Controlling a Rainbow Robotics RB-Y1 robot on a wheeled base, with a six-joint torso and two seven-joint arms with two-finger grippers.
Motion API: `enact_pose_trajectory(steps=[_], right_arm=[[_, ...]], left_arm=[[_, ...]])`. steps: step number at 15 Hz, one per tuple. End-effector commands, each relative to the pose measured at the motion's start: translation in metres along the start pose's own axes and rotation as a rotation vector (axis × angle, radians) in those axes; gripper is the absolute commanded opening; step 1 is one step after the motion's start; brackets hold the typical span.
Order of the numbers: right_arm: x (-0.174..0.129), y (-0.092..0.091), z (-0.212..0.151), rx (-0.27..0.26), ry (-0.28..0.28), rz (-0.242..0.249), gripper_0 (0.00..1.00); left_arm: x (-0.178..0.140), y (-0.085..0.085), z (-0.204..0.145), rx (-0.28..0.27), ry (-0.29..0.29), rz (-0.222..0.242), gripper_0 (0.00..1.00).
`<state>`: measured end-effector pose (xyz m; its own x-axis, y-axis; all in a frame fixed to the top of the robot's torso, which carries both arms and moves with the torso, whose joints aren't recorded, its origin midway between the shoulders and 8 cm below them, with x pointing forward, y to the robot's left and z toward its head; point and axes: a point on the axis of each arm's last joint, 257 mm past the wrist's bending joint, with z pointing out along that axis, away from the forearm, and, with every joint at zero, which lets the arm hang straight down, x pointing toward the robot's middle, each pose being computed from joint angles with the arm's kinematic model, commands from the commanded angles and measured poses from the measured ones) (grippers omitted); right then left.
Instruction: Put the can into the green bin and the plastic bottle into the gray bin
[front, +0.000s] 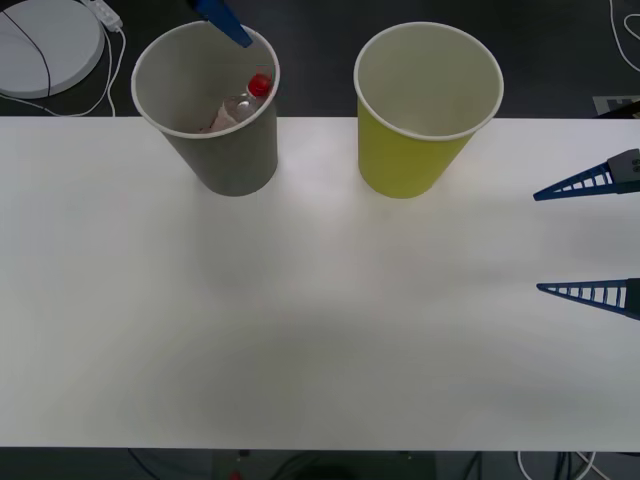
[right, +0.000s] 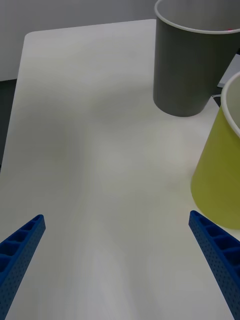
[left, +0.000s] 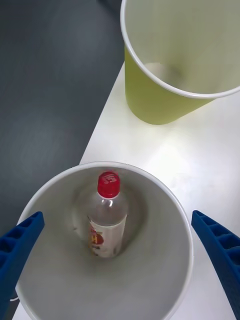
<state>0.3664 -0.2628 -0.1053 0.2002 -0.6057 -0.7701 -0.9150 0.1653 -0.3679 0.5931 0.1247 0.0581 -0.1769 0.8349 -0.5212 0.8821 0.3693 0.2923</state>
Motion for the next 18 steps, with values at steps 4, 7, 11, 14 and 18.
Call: enact_pose_trajectory(steps=[4, 7, 11, 14, 18], right_arm=[[0.0, 0.0, 0.0, 0.0, 0.0, 0.0, 1.0], [0.0, 0.0, 0.0, 0.0, 0.0, 0.0, 1.0], [0.0, 0.0, 0.0, 0.0, 0.0, 0.0, 1.0], [0.0, 0.0, 0.0, 0.0, 0.0, 0.0, 1.0], [0.0, 0.0, 0.0, 0.0, 0.0, 0.0, 1.0]], left_arm=[[0.0, 0.0, -0.003, 0.001, -0.009, 0.001, 1.0], [0.009, -0.005, -0.007, 0.016, -0.017, 0.0, 1.0], [0.027, -0.012, -0.018, 0.029, -0.037, -0.002, 1.0], [0.049, -0.02, -0.027, 0.036, -0.053, -0.002, 1.0], [0.077, -0.031, -0.04, 0.046, -0.082, -0.013, 1.0]])
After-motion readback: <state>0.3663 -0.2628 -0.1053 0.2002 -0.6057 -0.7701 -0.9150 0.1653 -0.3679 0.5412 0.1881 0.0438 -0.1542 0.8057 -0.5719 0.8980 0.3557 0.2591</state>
